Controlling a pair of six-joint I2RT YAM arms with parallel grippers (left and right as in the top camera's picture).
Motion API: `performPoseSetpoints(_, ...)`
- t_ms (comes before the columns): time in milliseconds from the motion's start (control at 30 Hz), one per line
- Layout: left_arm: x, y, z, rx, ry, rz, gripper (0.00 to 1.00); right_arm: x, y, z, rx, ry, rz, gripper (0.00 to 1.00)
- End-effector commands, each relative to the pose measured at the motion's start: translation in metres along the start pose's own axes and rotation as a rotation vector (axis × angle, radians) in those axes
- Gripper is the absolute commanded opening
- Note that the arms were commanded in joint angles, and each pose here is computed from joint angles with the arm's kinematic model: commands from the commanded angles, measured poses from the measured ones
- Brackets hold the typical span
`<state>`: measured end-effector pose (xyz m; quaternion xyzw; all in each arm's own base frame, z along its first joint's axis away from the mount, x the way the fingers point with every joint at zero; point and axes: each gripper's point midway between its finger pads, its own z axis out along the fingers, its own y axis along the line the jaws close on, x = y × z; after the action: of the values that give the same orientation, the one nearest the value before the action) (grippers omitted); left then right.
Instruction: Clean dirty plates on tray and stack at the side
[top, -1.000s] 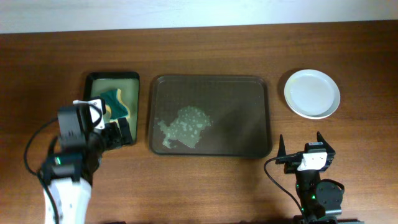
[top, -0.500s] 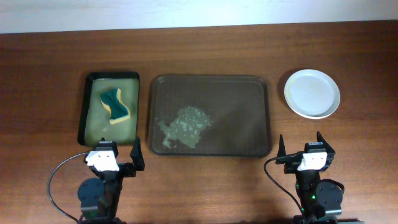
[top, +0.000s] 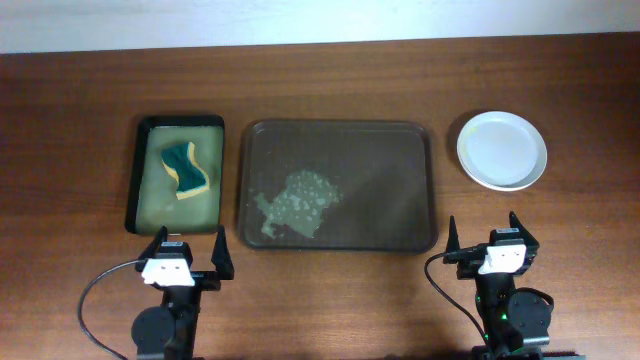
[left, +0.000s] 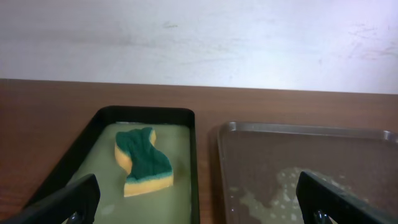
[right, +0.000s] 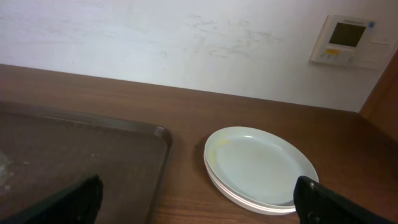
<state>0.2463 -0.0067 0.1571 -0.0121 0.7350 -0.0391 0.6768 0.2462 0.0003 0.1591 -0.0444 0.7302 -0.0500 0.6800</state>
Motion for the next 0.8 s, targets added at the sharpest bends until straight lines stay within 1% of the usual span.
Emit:
performPoseSetpoints(0,0.0008,0.0034,-0.0006,-0.022,-0.002,0.020,0.99,0.0029,-0.0007,0.0000,0.008,0.006,0.008,0.98)
performPoseSetpoints(100,0.0008,0.0072,-0.0007,-0.045,-0.003,0.026,0.99,0.0029,-0.0007,0.0000,0.008,0.006,0.008,0.98)
performPoseSetpoints(333,0.0010,0.0071,-0.0007,-0.044,-0.001,0.065,0.99,0.0029,-0.0007,0.0000,0.008,0.006,0.008,0.98)
performPoseSetpoints(767,0.0007,0.0069,-0.0007,-0.043,-0.002,0.065,0.99,0.0029,-0.0007,0.0000,0.008,0.006,0.008,0.98)
